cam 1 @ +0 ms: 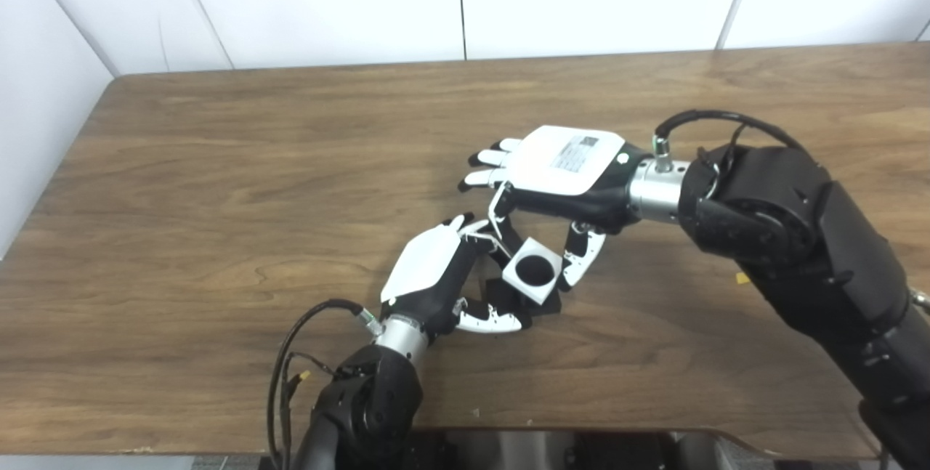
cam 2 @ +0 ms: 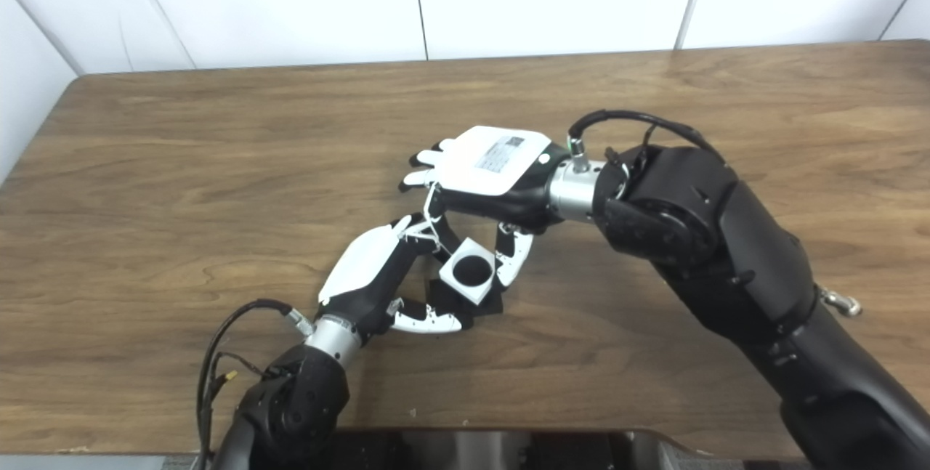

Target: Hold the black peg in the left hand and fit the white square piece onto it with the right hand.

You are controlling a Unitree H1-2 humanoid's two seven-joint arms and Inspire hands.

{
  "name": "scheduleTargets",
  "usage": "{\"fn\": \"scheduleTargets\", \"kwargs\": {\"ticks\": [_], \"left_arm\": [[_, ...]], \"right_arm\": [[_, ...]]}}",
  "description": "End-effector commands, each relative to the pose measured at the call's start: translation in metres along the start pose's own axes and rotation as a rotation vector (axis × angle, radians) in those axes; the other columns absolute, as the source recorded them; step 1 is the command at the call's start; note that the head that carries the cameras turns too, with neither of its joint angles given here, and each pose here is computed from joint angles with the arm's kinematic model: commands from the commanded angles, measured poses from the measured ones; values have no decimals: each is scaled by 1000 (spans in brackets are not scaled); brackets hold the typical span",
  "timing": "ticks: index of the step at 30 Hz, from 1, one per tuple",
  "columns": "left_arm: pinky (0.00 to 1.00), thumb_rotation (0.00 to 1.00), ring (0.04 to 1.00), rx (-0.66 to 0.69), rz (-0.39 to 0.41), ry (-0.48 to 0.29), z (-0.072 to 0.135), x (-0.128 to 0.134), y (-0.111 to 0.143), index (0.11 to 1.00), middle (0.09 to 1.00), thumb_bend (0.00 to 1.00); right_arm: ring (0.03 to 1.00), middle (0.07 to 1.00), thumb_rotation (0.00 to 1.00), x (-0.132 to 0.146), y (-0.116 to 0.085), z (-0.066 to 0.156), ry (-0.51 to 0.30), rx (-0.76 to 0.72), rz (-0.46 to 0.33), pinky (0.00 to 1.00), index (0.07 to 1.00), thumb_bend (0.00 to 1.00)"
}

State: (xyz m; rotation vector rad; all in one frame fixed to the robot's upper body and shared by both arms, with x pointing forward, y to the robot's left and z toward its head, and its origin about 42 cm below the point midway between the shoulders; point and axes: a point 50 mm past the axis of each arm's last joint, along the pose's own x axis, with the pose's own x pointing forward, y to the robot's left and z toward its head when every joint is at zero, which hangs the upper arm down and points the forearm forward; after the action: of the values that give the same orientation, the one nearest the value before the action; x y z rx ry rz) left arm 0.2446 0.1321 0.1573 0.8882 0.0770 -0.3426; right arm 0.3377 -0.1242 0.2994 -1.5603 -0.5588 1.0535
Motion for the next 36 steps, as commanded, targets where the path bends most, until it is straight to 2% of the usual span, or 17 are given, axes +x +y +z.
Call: {"fn": "scheduleTargets", "kwargs": {"ticks": [1,23,25,27,30,36], "left_arm": [[1000,72,1000,21,-15,74,-13,1,-5,491,915,517],[1000,71,1000,15,-4,71,-8,2,-5,491,911,518],[1000,71,1000,15,-3,73,-8,2,-5,491,910,518],[1000,71,1000,15,-3,75,-8,2,-5,491,909,518],[1000,72,1000,13,-2,77,-9,1,-4,491,909,518],[1000,72,1000,3,-3,74,-10,0,-3,491,912,518]], "right_arm": [[1000,943,137,0,-20,0,-7,-55,-65,1000,491,525],[1000,945,137,5,-10,-7,9,-51,-25,1000,492,525],[1000,940,111,5,-9,-9,16,-49,-27,1000,582,795],[1000,937,101,5,-9,-9,20,-46,-29,1000,618,896],[1000,937,105,5,-8,-13,30,-41,-25,995,636,930],[1000,939,129,4,-7,-18,46,-33,-19,991,655,923]]}}
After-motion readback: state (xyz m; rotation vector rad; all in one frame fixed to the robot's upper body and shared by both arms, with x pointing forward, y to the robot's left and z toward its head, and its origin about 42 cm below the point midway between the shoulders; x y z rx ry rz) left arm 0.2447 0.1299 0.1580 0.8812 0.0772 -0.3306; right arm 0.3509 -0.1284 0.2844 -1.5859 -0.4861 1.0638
